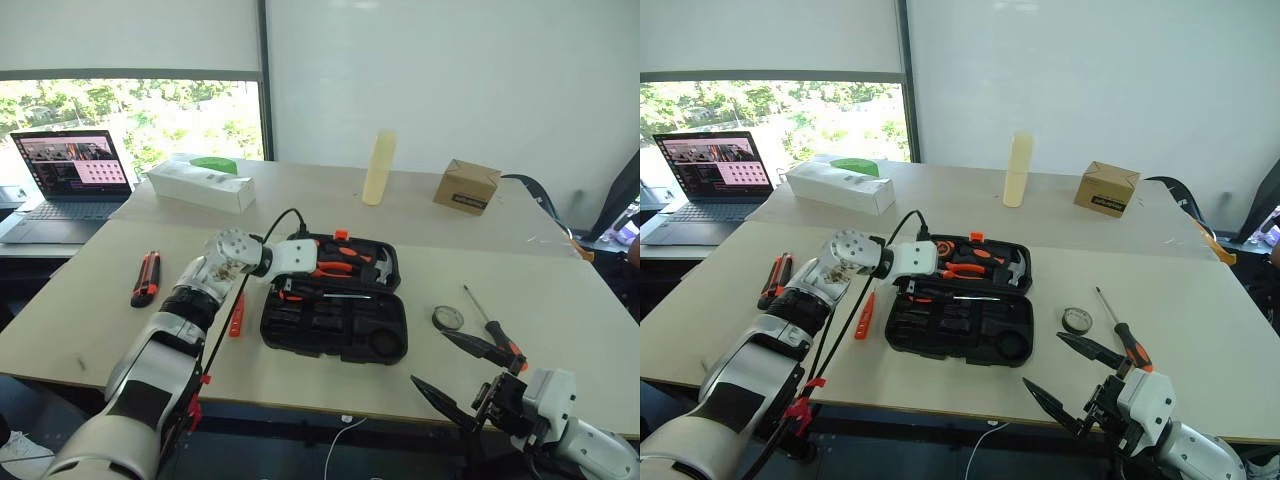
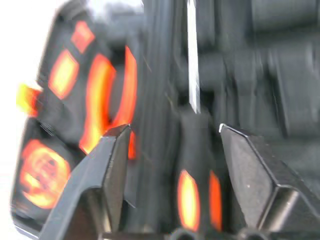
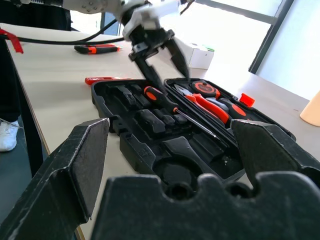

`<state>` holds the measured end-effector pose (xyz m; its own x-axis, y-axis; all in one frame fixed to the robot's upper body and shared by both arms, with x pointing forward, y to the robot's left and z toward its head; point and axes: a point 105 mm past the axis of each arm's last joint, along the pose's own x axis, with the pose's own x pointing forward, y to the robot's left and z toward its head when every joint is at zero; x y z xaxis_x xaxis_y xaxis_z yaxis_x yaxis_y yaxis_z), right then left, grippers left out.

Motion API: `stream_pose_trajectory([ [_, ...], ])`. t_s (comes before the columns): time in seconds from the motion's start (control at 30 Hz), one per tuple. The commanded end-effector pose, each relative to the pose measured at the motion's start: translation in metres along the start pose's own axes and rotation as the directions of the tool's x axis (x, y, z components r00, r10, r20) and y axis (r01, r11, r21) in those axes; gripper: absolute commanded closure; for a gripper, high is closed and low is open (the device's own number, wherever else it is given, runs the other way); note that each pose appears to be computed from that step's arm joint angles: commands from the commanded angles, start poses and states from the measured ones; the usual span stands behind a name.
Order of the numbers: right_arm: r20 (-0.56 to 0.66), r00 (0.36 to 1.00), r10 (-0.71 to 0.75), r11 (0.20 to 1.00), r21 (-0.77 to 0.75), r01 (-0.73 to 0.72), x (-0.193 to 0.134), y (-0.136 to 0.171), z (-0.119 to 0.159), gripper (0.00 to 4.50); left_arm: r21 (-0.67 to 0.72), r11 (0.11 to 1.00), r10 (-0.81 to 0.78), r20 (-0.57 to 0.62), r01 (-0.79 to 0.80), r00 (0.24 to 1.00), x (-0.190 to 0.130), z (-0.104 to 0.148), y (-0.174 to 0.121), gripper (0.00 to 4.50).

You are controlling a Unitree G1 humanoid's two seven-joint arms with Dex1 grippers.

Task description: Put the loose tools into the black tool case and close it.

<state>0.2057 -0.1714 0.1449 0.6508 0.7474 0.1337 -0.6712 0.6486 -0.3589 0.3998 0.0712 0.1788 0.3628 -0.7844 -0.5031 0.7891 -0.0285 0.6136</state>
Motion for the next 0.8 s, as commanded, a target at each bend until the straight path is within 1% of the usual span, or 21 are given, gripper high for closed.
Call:
stream_pose_trajectory([
  [0.03,0.028,1.0,0.009,1.0,-0.025,-0.008,0.003,0.001,0.011,0.0,-0.045,0.999,0.032,0.04,-0.03,0.999,-0.007,-0.002,0.002,2.13],
  [0.13,0.028,1.0,0.01,1.0,-0.021,-0.01,0.003,0.005,0.011,0.0,-0.093,0.995,0.027,0.018,-0.025,0.999,-0.002,-0.015,-0.005,3.31],
  [0.17,0.026,1.0,0.012,1.0,-0.019,-0.012,0.003,0.007,0.011,0.0,-0.103,0.994,0.033,0.018,-0.031,0.999,0.0,-0.017,-0.007,3.55],
  [0.2,0.023,1.0,0.013,1.0,-0.017,-0.013,0.002,0.008,0.011,0.0,-0.133,0.991,0.031,0.015,-0.029,0.999,0.003,-0.02,-0.009,4.04],
  [0.27,0.018,1.0,0.014,1.0,-0.016,-0.013,0.002,0.009,0.011,0.0,-0.159,0.987,0.016,0.005,-0.015,1.0,0.007,-0.024,-0.015,4.43],
  [0.37,0.013,1.0,0.007,1.0,-0.017,-0.007,0.001,0.008,0.011,0.0,-0.174,0.984,0.024,-0.01,-0.025,1.0,0.012,-0.029,-0.019,4.43],
  [0.43,0.013,1.0,-0.001,1.0,-0.02,0.001,0.001,0.008,0.011,0.0,-0.195,0.981,-0.004,-0.036,-0.003,0.999,0.017,-0.036,-0.029,4.43],
  [0.63,0.015,1.0,-0.012,1.0,-0.025,0.013,0.002,0.006,0.012,0.0,-0.246,0.969,-0.042,-0.091,0.018,0.995,0.023,-0.049,-0.045,4.43],
  [0.8,0.015,1.0,-0.023,0.999,-0.026,0.023,0.003,0.004,0.011,0.0,-0.305,0.952,-0.08,-0.17,0.025,0.982,0.028,-0.064,-0.057,4.43],
])
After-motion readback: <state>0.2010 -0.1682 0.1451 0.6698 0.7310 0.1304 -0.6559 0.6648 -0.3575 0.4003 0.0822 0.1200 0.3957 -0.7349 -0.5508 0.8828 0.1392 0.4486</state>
